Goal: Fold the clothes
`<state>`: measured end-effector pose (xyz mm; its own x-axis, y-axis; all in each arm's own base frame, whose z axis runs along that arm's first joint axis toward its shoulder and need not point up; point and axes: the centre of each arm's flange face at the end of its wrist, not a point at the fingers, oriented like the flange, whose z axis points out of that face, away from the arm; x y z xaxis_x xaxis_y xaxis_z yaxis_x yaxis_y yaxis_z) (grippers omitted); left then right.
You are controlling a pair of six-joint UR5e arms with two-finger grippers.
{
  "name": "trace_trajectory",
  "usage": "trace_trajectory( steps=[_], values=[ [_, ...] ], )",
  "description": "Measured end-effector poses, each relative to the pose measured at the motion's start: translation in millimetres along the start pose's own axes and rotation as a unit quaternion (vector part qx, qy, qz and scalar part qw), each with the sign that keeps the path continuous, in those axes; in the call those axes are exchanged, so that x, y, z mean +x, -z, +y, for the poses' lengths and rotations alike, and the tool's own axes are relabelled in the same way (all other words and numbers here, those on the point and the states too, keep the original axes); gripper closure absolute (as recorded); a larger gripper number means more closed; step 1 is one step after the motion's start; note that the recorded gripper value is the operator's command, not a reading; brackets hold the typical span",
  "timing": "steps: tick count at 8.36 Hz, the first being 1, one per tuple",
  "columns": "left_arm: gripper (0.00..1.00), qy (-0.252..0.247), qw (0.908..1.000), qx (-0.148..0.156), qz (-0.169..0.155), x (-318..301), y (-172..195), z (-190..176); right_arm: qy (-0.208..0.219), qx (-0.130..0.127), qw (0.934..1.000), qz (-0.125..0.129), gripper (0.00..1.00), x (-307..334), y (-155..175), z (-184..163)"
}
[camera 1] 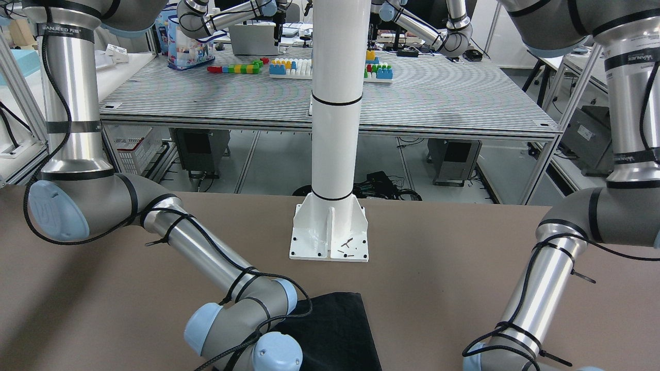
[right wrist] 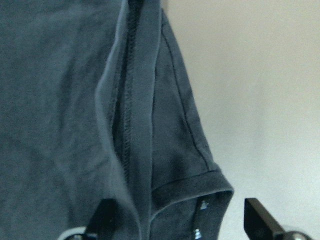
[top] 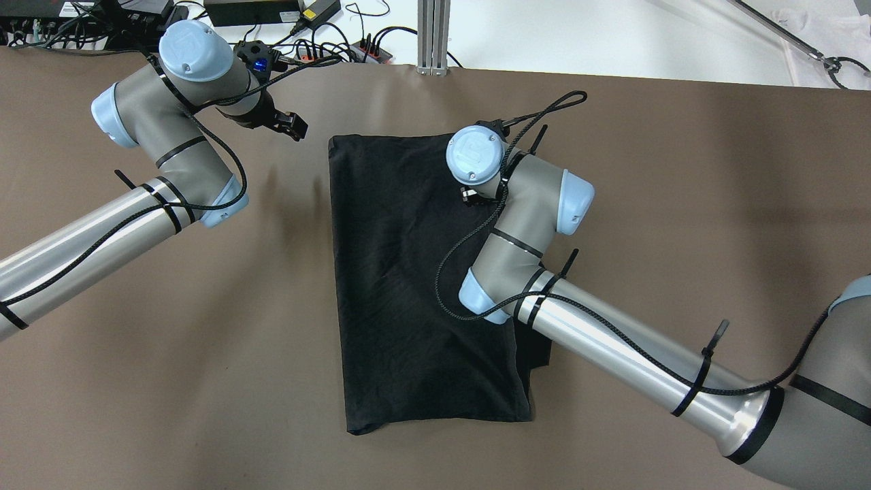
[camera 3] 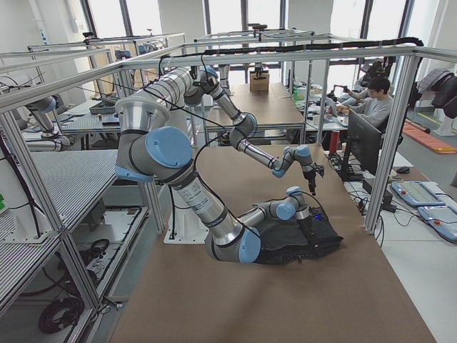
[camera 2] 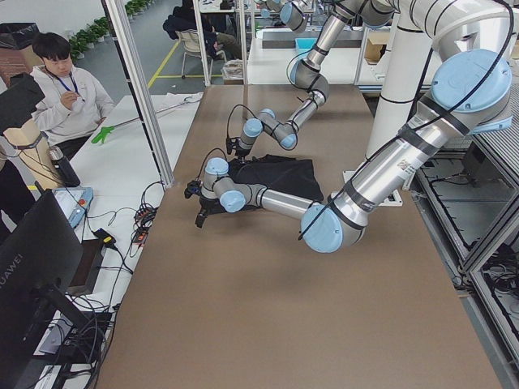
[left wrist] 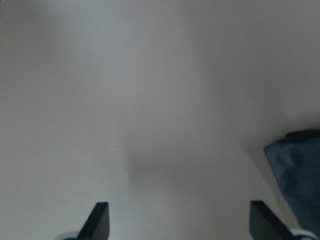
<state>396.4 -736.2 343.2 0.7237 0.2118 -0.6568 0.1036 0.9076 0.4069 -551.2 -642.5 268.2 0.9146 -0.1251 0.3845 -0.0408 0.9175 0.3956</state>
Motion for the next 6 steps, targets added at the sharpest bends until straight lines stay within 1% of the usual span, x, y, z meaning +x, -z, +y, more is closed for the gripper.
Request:
trace_trajectory(
  steps=[2, 3, 4, 5, 6],
  values=[
    [0.0, 0.0, 1.0, 0.0, 0.0, 0, 0, 0, 0.014, -0.004, 0.9998, 0.01, 0.07, 57, -14, -21],
    [0.0, 0.0, 1.0, 0.0, 0.001, 1, 0, 0, 0.018, -0.001, 0.9998, 0.007, 0.07, 80, -18, -23],
    [0.0, 0.0, 1.0, 0.001, 0.002, 3, 2, -1, 0.018, 0.006, 0.9998, -0.009, 0.07, 91, -12, -22],
    [0.0, -0.001, 1.0, 0.006, 0.008, 6, 10, -4, 0.009, 0.011, 0.9992, -0.038, 0.07, 93, 5, -19],
    [0.0, 0.005, 0.9998, 0.014, 0.015, 7, 20, -5, -0.021, 0.017, 0.9974, -0.067, 0.06, 94, 24, -14]
  ],
)
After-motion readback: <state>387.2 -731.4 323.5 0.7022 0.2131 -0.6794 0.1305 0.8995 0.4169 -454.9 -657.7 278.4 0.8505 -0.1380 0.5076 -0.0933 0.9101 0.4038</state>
